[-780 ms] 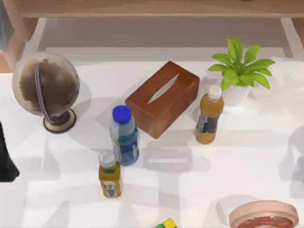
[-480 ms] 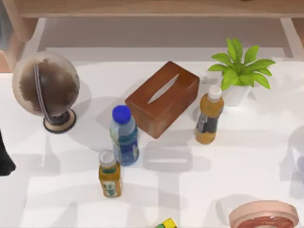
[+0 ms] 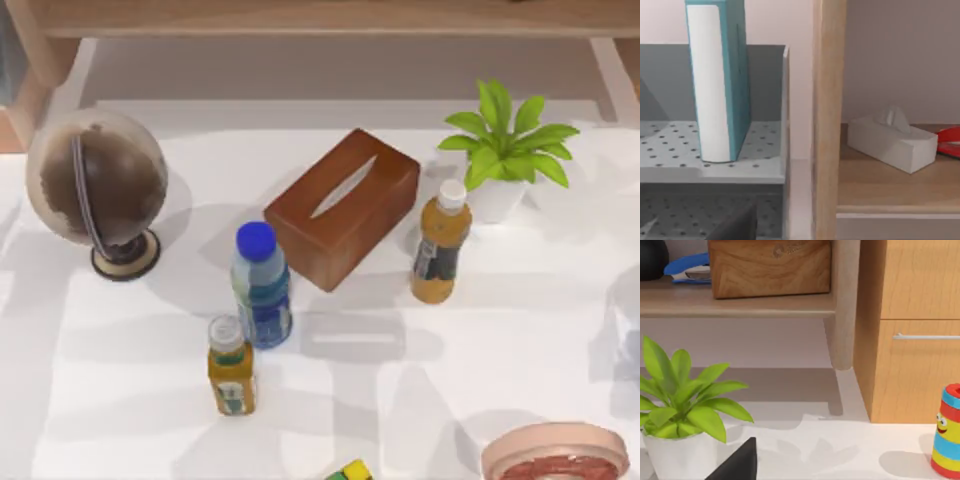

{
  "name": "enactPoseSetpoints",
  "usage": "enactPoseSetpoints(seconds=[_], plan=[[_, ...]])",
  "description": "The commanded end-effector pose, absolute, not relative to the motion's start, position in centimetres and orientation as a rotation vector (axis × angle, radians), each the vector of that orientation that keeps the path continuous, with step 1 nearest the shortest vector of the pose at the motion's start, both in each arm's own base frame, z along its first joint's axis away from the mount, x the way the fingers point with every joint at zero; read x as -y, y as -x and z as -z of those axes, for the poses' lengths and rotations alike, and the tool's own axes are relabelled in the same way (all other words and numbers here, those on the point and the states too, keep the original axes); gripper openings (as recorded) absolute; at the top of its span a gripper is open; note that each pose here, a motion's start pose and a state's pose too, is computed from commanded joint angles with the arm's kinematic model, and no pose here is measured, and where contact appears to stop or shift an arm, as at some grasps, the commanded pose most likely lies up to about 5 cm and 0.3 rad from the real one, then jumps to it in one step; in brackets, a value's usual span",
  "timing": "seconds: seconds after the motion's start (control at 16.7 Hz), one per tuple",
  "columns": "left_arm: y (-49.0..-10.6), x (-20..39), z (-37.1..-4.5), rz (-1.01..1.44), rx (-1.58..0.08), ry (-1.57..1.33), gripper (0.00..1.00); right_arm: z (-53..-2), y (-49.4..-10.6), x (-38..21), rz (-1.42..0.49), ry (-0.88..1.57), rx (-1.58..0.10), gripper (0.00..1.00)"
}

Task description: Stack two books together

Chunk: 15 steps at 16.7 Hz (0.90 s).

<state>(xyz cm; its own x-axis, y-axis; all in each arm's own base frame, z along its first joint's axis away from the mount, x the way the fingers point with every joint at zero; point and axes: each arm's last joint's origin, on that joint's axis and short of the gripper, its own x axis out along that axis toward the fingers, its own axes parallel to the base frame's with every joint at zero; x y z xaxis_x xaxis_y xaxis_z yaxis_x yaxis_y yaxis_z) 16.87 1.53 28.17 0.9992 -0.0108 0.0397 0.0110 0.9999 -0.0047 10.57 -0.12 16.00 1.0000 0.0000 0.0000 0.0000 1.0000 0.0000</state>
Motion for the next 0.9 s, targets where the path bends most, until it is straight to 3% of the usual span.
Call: enactPoseSetpoints(seconds=[0.18,0.36,0.66,0.9], plan=[[-22.9,-3.3,-30.9,0.011,0.024,0.008,1.00,-16.0,-10.6,0.1,0.000,0.000,0.000,1.00],[-29.7,-5.9,-31.4,0.011,0.010,0.012,1.00,-16.0,-10.6,0.1,0.000,0.000,0.000,1.00],[-39.0,-10.4,-28.2,0.016,-0.007,0.016,1.00,-16.0,-10.6,0.1,0.000,0.000,0.000,1.00],[-43.0,-12.9,-25.4,0.018,-0.007,0.016,1.00,-16.0,-10.6,0.1,0.000,0.000,0.000,1.00]])
